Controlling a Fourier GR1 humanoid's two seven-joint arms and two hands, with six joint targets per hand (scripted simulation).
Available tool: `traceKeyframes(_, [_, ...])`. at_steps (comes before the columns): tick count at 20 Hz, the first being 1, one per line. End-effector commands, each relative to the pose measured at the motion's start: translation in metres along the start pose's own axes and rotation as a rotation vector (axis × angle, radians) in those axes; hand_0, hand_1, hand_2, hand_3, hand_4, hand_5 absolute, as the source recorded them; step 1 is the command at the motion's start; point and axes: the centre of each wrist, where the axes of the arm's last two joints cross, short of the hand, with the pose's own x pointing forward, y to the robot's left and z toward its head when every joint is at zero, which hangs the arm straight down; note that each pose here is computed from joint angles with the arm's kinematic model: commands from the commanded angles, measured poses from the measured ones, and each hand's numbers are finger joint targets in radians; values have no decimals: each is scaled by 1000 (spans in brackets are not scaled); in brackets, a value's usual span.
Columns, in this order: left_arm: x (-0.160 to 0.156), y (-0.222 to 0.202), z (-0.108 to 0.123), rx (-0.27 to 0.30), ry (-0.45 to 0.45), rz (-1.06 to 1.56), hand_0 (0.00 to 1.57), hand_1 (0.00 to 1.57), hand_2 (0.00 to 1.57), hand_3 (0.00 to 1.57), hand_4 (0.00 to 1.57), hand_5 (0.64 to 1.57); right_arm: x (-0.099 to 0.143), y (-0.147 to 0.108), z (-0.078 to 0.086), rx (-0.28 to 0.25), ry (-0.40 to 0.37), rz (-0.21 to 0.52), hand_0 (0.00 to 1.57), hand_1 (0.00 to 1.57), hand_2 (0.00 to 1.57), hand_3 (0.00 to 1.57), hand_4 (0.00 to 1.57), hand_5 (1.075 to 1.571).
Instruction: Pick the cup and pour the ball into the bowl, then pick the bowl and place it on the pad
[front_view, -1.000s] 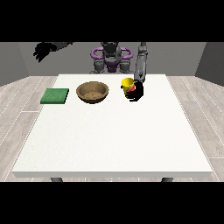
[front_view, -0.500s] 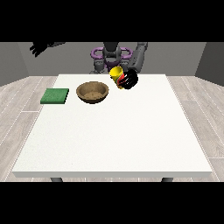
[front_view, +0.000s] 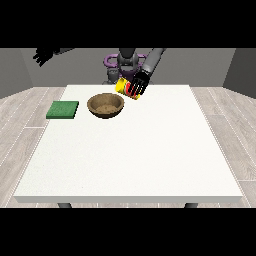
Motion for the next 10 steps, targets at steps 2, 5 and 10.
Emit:
traceKeyframes(2, [34,-1,-11,-65,-22,-168,1361,1361,1571,1571,1441,1545,-4,-28,11,-18,33,4,0,0,0,0,685,1559])
traceKeyframes(5, [72,22,-35,-44,-55,-283,1334,1334,1571,1571,1475,1535,2,-33,-4,-29,31,-25,0,0,0,123,699,1561])
traceKeyframes(10, [90,27,-42,11,-106,-568,1456,1456,1571,1571,1260,1557,-10,-22,-9,-29,43,-12,0,0,0,177,694,1556])
